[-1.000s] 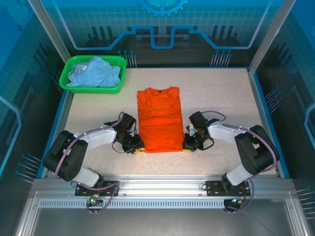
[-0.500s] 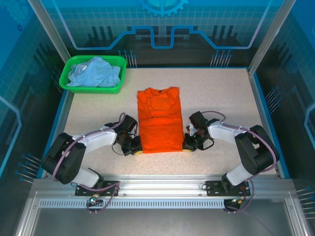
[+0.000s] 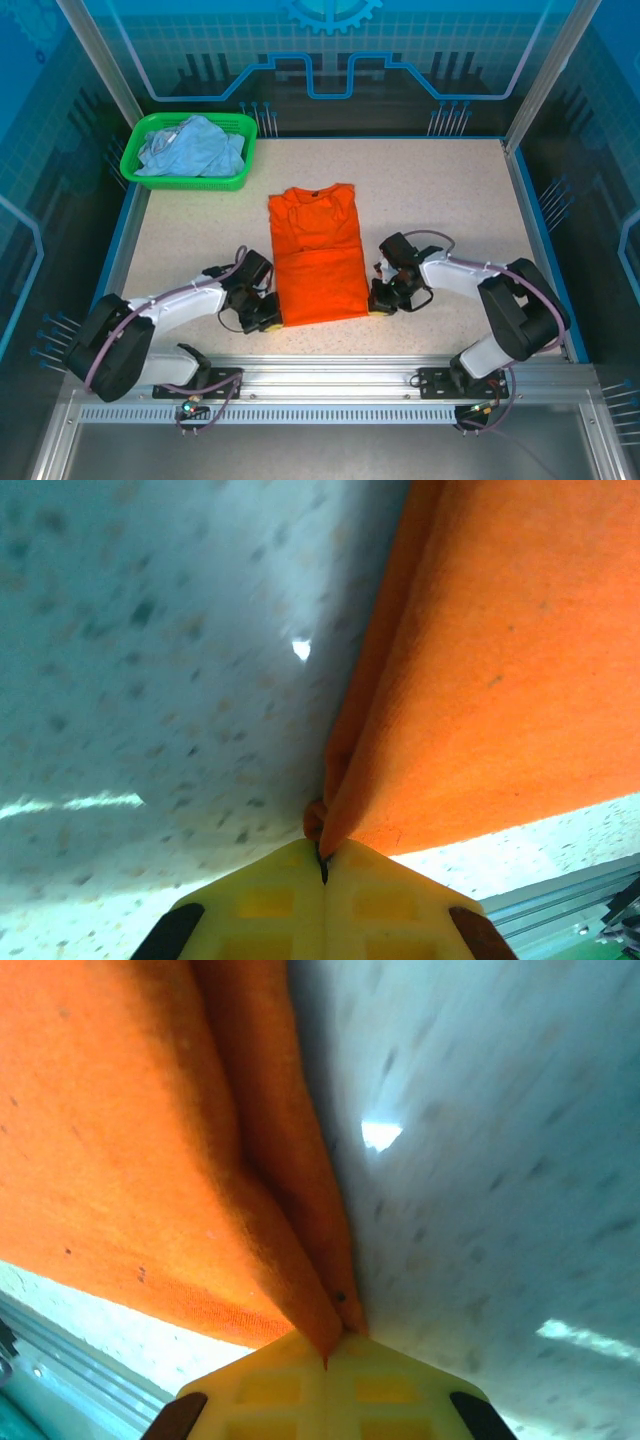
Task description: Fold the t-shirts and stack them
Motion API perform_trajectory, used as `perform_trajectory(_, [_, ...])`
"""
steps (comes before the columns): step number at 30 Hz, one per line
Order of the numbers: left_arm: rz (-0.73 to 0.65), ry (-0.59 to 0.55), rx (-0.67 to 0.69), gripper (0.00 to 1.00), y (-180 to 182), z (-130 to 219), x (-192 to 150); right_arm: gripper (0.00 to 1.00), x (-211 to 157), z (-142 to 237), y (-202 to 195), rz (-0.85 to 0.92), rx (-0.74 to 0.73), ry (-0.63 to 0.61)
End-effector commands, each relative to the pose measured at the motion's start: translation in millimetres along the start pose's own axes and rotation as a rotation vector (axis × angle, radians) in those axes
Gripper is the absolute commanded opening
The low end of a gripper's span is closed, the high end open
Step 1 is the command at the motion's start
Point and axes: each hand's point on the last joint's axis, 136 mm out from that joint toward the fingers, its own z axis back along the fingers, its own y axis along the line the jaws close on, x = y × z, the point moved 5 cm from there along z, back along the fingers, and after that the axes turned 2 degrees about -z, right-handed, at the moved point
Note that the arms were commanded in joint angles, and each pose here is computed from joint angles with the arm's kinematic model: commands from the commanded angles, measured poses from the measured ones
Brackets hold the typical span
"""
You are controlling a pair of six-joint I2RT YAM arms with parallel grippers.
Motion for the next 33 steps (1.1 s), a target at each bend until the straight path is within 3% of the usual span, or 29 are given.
perform_trajectory(1, [0.07,0.101,0.048,0.0,21.4,-2.2,-27.7,0.0,-36.6,-7.6,-14.1,-0.017,-0.088,0.085])
perform_trajectory(9, [0.033,0.134,-0.008,0.0,21.7,20.7,-62.1,0.0,-70.5,21.9,-2.7,0.049,-0.078,0.064])
perform_trajectory(15, [-0.035,0.028,-0.06,0.0,-3.7,59.8,-57.1,0.0,-59.2,55.0,19.3,0.083,-0.05,-0.036])
perform_trajectory(23, [-0.058,-0.136,-0.129,0.0,-62.8,104.3,-3.8,0.0,8.0,125.7,69.3,0.054,0.047,-0.214])
perform_trajectory(33, [-0.019,-0.267,-0.183,0.0,-112.1,143.0,91.3,0.0,100.4,165.4,95.9,-0.023,0.103,-0.256])
